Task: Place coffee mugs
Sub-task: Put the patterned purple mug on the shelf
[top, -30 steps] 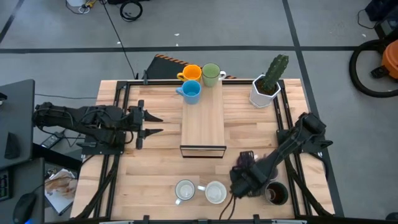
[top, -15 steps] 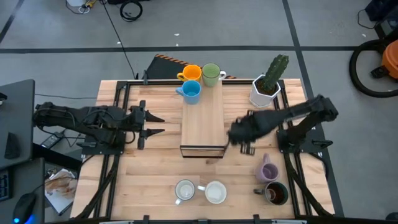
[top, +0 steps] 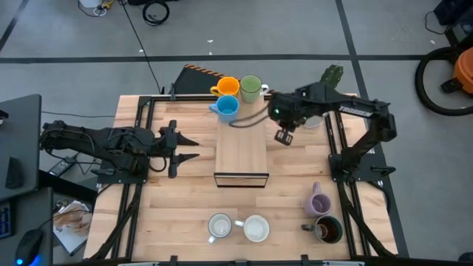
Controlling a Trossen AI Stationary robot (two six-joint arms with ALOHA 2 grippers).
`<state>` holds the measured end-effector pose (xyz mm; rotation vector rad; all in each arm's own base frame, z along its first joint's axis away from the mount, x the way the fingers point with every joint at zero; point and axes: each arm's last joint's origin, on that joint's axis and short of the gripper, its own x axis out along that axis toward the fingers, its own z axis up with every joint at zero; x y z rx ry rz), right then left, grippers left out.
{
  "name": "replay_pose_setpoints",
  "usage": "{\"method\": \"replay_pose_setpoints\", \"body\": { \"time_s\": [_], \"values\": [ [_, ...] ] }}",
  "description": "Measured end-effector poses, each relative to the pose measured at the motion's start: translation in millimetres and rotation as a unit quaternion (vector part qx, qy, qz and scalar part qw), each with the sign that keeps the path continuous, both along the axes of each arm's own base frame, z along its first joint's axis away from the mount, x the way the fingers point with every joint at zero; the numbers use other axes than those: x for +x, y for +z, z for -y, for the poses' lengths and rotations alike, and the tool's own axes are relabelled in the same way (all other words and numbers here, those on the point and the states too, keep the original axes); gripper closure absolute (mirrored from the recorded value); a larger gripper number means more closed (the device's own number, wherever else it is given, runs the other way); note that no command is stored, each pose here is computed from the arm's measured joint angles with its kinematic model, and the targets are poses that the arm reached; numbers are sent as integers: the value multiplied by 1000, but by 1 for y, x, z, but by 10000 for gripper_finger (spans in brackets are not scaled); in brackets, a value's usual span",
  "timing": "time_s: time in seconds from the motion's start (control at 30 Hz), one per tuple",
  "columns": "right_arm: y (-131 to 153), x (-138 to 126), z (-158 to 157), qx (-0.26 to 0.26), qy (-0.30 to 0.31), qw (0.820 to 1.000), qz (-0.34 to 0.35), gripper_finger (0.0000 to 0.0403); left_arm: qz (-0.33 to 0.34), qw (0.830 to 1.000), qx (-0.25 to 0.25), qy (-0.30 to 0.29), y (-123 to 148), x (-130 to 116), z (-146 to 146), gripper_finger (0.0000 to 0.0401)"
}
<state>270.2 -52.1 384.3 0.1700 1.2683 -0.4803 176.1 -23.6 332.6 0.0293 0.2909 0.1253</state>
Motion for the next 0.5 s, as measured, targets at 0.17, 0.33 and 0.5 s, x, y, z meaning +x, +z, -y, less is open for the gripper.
{"method": "replay_pose_setpoints", "body": {
  "time_s": [0.17,0.33,0.5],
  "values": [
    [10,27,15,-7,43,999,14,372,6,1000,8,27,1,0,-2,225],
    [9,53,31,9,76,997,23,372,5,999,16,33,1,0,-2,225],
    [-5,74,45,26,91,995,12,372,3,999,27,30,1,0,-2,225]
  ]
}}
